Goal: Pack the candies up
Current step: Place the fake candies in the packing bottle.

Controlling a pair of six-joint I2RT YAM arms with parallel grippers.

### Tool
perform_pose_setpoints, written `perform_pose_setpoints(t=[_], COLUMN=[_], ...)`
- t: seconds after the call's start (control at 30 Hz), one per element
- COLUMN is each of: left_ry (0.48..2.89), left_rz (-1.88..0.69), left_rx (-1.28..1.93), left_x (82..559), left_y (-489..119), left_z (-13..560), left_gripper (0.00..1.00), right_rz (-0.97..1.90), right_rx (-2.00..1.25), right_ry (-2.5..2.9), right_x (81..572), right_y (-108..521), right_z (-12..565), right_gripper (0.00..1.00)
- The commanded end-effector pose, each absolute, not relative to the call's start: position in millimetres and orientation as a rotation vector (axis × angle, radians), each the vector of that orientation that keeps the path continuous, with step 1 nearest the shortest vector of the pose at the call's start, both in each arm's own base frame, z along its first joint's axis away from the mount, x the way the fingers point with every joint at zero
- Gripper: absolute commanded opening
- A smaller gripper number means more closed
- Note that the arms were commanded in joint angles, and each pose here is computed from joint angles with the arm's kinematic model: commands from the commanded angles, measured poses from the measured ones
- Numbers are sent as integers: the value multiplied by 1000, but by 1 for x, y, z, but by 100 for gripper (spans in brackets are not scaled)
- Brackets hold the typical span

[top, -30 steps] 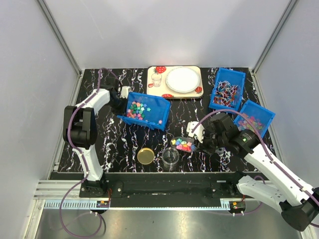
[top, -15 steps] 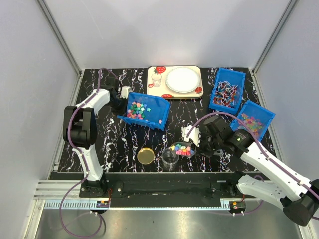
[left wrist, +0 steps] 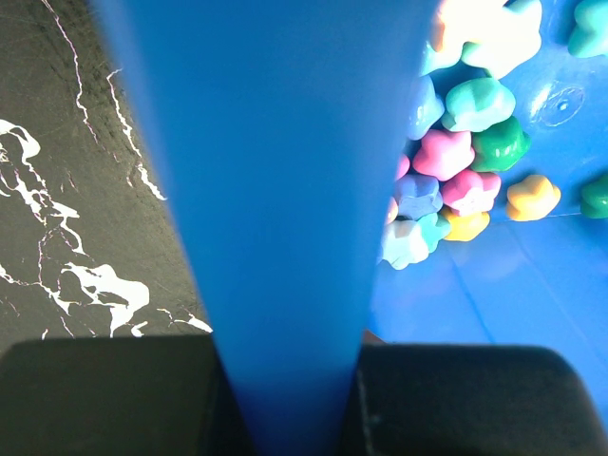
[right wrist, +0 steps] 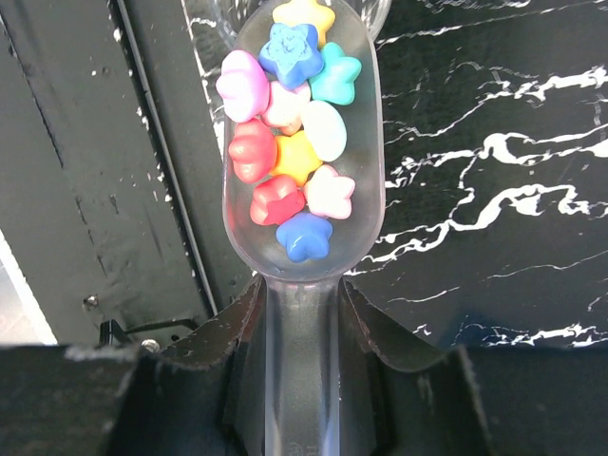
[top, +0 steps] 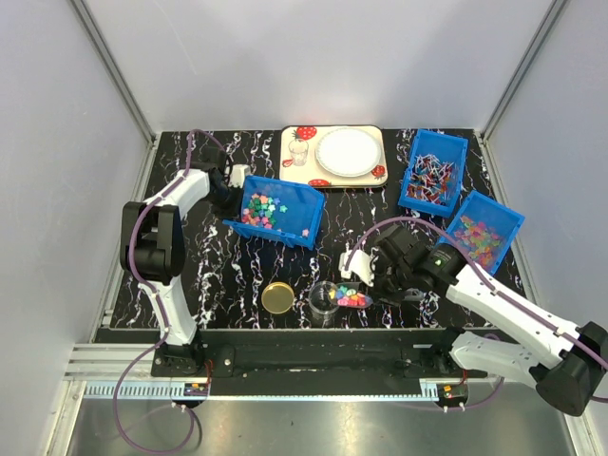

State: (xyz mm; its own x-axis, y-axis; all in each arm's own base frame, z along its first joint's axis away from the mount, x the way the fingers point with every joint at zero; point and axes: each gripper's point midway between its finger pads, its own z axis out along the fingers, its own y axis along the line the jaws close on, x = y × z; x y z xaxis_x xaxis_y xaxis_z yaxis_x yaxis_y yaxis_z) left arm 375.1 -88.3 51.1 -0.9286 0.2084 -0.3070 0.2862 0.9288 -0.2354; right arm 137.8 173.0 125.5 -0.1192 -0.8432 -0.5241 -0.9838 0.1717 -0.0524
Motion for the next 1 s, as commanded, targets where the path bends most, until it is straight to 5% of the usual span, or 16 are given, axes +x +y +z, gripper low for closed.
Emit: perform_pose_setpoints(t=[0.0, 0.97], left_ry=[2756, 2757], left_rz=[-448, -455], left_rx=[380, 381], left_x=[390, 389], left_y=[-95, -96], left_z=[47, 48], left_gripper=[0, 0], right_rz=[403, 326], right_rx=[-1735, -1837], right_ry=[1990, 1997], right_x=[142, 144], right_y=[179, 183], right_z=[138, 146], right_gripper=[0, 0])
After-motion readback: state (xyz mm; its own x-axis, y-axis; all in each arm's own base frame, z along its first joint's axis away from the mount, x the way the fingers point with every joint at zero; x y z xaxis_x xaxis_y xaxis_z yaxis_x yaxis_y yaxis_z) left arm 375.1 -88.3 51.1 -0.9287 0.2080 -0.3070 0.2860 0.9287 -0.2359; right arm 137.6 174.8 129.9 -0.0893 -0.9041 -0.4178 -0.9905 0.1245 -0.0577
